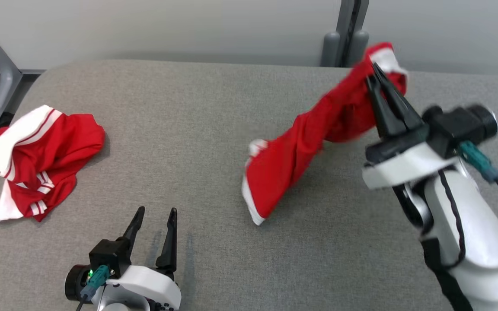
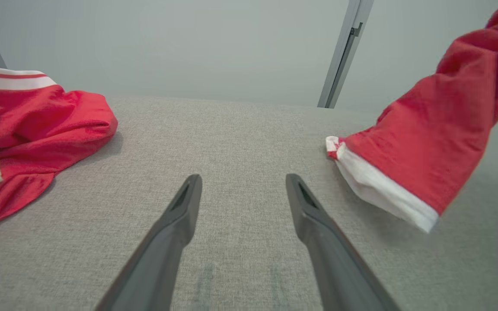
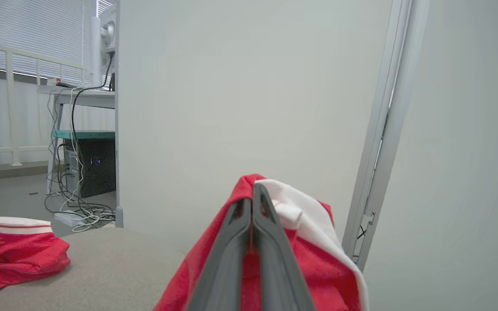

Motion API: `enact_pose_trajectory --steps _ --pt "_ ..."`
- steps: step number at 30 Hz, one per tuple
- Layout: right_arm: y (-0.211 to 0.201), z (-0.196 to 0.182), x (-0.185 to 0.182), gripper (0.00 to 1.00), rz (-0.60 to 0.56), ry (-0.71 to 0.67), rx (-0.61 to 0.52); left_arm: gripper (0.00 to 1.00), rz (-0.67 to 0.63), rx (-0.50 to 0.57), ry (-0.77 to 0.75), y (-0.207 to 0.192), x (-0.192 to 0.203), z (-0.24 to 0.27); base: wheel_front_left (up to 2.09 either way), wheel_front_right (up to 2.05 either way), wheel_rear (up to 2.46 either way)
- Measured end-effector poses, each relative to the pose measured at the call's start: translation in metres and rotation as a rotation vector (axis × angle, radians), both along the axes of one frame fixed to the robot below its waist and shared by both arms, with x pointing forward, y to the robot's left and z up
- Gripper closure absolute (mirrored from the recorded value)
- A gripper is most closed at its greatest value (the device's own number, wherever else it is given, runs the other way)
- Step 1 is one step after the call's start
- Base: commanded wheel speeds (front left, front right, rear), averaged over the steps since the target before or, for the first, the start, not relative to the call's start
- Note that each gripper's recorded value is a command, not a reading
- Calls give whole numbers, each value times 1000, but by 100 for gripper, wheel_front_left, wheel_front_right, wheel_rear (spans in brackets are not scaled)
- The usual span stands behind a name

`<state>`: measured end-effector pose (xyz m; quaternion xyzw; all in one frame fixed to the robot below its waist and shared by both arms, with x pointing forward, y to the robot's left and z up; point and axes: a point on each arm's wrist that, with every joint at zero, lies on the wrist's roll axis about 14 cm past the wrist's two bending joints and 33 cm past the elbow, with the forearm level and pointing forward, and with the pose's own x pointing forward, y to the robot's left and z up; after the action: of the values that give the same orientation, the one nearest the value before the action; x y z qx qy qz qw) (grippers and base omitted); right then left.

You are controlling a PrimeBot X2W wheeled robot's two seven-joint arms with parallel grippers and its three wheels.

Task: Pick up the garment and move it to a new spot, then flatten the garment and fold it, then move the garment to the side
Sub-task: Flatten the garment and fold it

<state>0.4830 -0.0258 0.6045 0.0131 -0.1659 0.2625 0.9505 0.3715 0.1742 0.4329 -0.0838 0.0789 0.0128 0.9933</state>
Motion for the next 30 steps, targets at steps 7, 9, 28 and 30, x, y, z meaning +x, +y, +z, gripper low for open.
enact_pose_trajectory --steps 7,9,28,30 --pt "71 112 -19 100 204 -263 42 0 12 -12 -19 2 -14 8 0 0 0" --pt "84 130 -27 100 246 -295 77 0 24 -21 -11 4 -20 5 0 0 0" --pt "84 -69 -11 0 226 272 -89 0 8 -31 31 -3 -17 -8 0 0 0" --pt "73 -73 -14 0 201 283 -78 0 -1 -30 26 -6 -15 -7 0 0 0"
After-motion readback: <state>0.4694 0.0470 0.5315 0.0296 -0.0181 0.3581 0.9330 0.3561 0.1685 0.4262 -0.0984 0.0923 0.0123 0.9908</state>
